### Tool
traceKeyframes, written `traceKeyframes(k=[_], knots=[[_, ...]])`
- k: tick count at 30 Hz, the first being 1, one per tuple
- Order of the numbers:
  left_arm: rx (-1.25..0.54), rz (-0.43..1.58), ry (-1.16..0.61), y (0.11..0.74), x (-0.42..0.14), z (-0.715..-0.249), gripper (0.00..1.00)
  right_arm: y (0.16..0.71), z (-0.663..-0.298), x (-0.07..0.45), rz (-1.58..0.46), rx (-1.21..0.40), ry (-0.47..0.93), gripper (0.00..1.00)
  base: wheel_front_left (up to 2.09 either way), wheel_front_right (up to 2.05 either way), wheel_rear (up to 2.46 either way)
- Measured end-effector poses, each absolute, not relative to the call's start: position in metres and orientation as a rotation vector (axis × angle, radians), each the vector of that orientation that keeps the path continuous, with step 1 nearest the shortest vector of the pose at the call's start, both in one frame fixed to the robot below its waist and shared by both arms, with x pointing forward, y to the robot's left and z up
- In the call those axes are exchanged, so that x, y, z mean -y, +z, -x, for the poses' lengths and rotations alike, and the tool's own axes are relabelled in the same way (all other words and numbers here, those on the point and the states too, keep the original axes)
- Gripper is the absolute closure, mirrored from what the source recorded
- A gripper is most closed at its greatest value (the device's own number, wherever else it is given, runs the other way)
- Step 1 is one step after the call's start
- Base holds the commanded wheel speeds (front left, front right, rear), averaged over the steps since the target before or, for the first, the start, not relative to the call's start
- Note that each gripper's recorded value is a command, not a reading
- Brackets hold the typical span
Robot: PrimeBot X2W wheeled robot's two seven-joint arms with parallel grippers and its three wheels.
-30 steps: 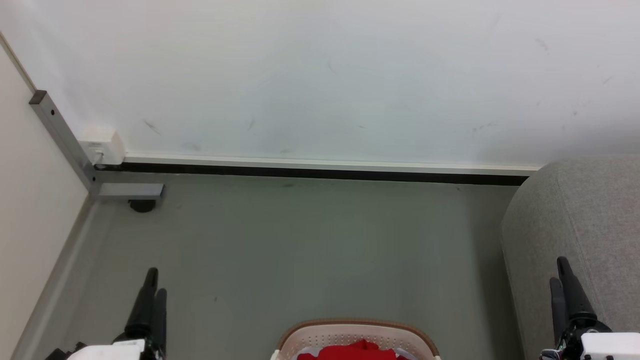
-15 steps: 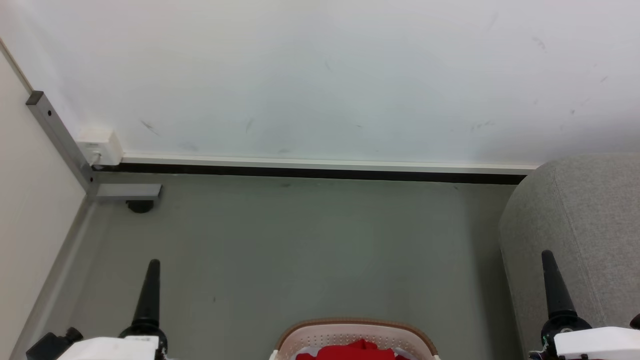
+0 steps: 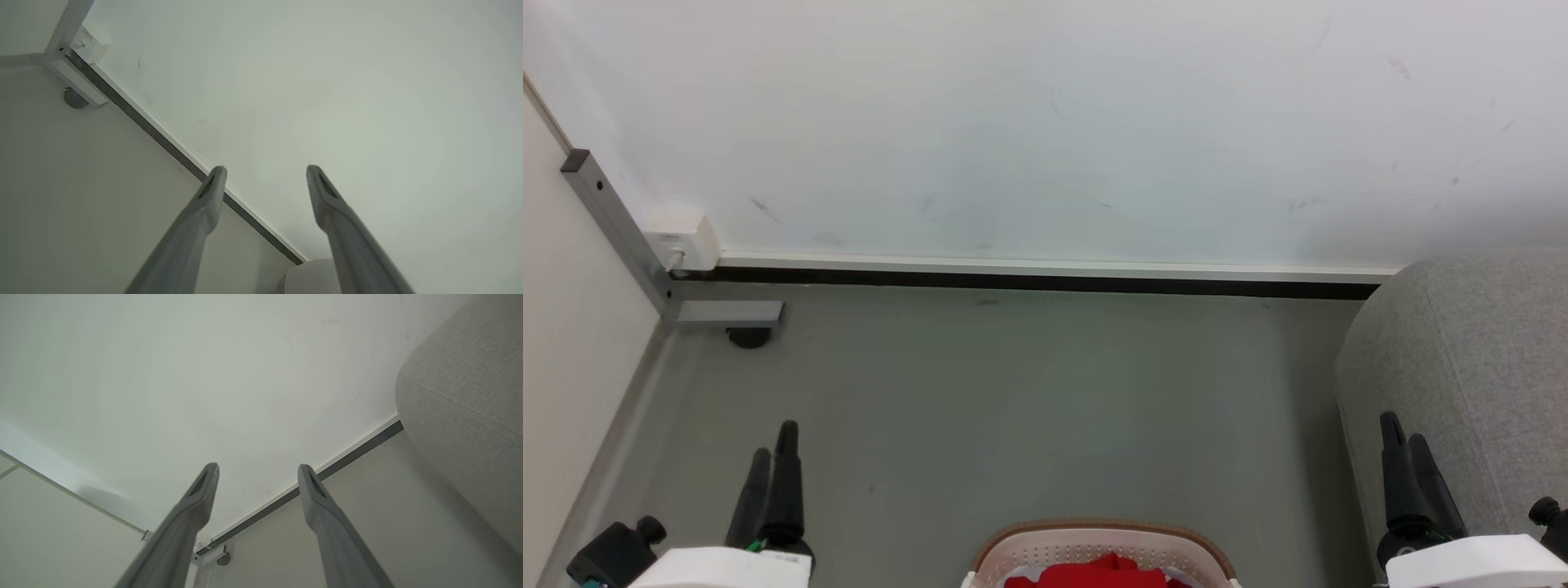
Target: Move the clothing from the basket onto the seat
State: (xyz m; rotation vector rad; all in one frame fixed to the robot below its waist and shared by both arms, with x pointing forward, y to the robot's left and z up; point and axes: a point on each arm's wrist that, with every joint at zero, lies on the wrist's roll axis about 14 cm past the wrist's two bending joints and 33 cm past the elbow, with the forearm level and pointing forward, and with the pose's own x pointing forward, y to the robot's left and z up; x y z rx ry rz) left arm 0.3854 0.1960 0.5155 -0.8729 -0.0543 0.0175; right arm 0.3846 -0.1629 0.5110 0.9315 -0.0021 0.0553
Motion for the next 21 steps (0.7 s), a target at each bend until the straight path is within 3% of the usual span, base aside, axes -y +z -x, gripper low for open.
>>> traceKeyframes(k=[21], knots=[[0.081, 0.545, -0.034, 0.524, -0.185, -0.387, 0.0, 0.507, -0.382, 0.159, -0.656, 0.014, 0.071, 0.0, 0.0, 0.0, 0.0]])
